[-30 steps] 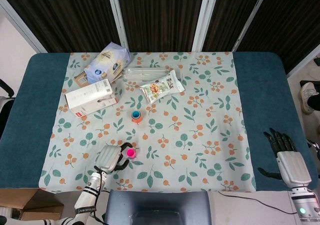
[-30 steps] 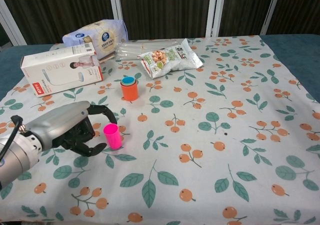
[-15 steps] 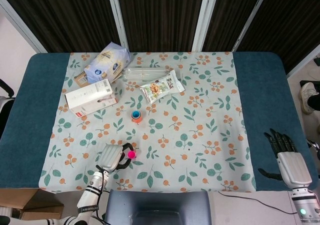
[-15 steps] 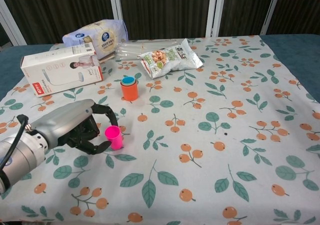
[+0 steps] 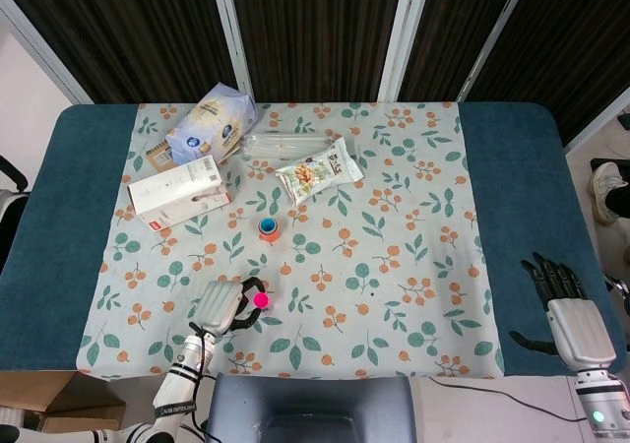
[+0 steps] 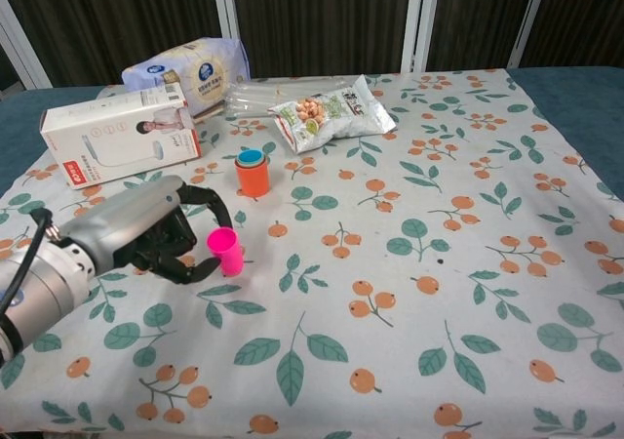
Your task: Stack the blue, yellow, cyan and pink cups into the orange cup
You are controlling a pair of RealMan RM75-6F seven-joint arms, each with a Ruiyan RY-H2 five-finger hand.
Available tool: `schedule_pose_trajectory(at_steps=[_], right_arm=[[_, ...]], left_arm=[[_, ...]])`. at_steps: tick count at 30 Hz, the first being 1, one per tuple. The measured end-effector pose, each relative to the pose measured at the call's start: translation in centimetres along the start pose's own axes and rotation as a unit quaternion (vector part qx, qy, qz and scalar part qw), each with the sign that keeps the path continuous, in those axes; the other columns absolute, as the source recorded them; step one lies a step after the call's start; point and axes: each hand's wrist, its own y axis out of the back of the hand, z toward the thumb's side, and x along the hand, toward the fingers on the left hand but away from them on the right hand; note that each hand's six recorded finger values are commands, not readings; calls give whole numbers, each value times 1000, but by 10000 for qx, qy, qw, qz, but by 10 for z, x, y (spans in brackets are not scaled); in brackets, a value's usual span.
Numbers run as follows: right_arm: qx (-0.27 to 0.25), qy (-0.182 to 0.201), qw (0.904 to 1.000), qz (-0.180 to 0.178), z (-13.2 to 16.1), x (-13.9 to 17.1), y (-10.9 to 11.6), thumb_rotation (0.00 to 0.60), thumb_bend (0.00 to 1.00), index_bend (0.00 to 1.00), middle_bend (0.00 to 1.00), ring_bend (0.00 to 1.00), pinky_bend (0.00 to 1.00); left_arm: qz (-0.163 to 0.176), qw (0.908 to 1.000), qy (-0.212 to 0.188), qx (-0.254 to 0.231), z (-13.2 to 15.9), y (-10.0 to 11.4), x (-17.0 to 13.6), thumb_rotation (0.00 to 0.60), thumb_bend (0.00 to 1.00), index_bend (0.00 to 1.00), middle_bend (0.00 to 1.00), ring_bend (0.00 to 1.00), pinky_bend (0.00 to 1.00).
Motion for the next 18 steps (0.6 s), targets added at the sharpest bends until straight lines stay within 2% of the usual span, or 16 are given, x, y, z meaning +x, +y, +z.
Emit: schedule_pose_trajectory(at_steps=[7,12,18], right_arm=[[-19,8,10000,-39,0,1,3,600,140,0,0,0,0],[-6,14,10000,-8,0,1,1,600,140,0,0,0,0],[19,-23,10000,4,-1,-1,0,600,140,0,0,0,0]], left_arm=[[599,9979,82,-235,-2,48,19,600,357,444,1000,1000,1000],[887,9939,394,-520,-11,79,44,600,356,433,1000,1000,1000],[1004,9913,675,-514,-18,94,80,600,358,419,1000,1000,1000]])
